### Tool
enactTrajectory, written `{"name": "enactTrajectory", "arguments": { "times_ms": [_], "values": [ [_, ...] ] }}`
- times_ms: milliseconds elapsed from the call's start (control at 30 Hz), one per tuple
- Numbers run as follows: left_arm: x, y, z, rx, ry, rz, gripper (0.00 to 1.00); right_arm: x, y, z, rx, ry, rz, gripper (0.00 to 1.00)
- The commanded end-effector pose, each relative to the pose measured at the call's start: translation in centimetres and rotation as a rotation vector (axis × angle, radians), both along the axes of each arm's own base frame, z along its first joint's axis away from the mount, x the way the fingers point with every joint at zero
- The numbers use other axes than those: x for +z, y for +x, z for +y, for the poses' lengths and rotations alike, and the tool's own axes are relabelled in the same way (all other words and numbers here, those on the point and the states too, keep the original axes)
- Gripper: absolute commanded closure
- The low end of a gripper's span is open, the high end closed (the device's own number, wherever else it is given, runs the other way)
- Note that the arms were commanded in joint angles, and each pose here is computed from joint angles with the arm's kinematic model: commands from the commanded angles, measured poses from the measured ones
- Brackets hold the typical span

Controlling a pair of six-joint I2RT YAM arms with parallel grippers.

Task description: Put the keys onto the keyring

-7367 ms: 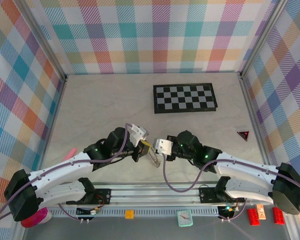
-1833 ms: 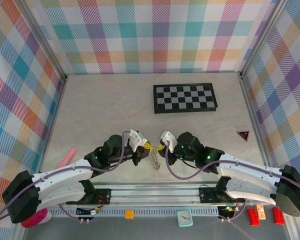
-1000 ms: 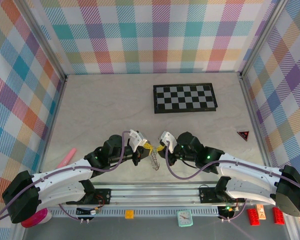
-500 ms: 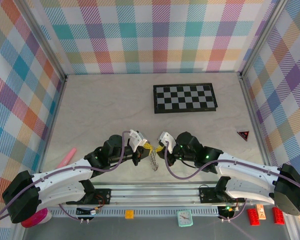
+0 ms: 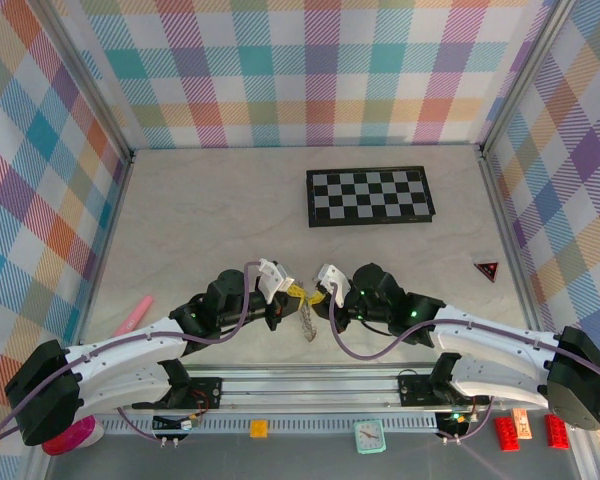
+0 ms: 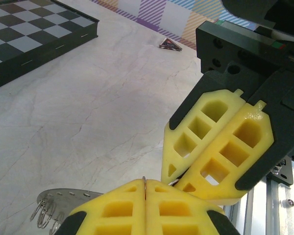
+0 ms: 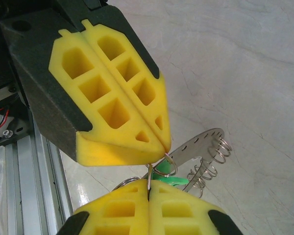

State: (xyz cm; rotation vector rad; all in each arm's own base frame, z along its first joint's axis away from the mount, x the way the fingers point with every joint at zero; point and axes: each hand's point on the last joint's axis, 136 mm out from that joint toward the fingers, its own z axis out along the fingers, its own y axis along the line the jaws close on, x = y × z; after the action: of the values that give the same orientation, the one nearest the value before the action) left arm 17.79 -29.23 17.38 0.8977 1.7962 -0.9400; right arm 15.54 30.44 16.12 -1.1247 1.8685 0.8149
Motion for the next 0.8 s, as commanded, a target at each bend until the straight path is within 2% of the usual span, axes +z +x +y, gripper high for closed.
{"name": "enactTrajectory", "arguments": {
  "times_ms": [0, 300, 467, 633, 767],
  "values": [
    [1.6, -0.5, -0.6, -0.032, -0.057, -0.048, 1.0, 1.0, -0.4, 0.5, 0.024, 0.056, -0.003, 1.0],
    [1.6, -0.4, -0.5, -0.022, -0.057, -0.052, 1.0, 0.8, -1.1, -0.9, 0.025, 0.053, -0.032, 1.0],
    [1.6, -0.5, -0.6, -0.029, -0.06, -0.052, 1.0, -0.8, 0.2, -2.2, -0.082, -0.025, -0.007, 1.0],
    [1.7, -0.5, -0.8, -0.033, -0.067, -0.057, 1.0, -4.8, 0.9, -3.0, -0.191, -0.177, 0.155, 1.0],
    [1.8, -0.4, -1.0, -0.036, -0.073, -0.059, 1.0, -6.4, 0.6, -2.6, -0.209, -0.217, 0.258, 1.0]
  ]
}}
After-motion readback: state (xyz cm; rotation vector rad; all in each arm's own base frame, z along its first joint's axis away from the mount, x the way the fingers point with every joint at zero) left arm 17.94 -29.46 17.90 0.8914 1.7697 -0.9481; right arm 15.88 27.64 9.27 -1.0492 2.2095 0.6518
